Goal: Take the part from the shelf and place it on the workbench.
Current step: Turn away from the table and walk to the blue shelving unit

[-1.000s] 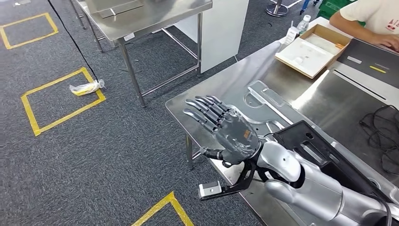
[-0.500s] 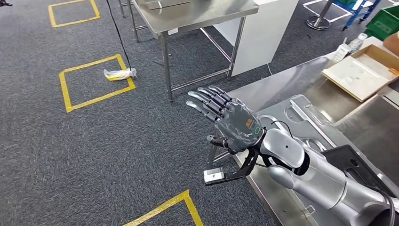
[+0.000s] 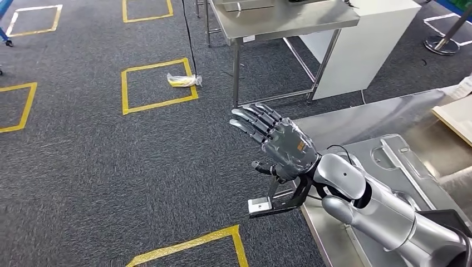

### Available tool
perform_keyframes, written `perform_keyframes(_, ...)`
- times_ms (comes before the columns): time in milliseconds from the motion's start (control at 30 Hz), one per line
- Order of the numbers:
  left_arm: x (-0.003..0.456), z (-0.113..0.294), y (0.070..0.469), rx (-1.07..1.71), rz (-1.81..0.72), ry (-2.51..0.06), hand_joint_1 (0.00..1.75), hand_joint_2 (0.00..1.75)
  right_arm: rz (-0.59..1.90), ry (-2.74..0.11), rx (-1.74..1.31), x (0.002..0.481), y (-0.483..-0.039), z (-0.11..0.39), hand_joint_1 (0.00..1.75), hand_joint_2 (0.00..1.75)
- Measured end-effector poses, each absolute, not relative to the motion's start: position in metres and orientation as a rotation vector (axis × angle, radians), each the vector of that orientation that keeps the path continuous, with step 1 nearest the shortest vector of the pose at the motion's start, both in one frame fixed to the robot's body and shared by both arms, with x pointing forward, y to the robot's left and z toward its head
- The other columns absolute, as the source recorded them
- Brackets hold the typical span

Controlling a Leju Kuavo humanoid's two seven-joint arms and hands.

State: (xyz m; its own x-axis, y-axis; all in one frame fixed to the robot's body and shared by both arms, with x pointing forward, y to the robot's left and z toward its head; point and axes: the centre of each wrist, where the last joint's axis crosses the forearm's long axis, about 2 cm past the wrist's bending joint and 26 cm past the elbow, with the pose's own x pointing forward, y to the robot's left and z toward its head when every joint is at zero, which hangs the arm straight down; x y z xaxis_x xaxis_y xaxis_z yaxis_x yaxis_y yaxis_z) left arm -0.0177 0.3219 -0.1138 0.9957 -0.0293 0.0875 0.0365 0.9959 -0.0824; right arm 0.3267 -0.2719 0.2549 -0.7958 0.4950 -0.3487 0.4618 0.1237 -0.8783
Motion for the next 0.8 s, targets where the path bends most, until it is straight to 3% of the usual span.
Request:
perform_keyframes(333, -0.020, -0.114, 0.316, -0.133, -0.039, -0.048, 0.00, 0.00, 1.690, -2.423, -0.954, 0.319, -0.181, 0.297, 0.00, 1.75)
perform_keyframes(800, -0.023, -0.114, 0.303, -0.130, -0.129, -0.040, 0.00, 0.00, 1.675, -2.387, -0.936, 0.314, -0.184, 0.284, 0.00, 1.75)
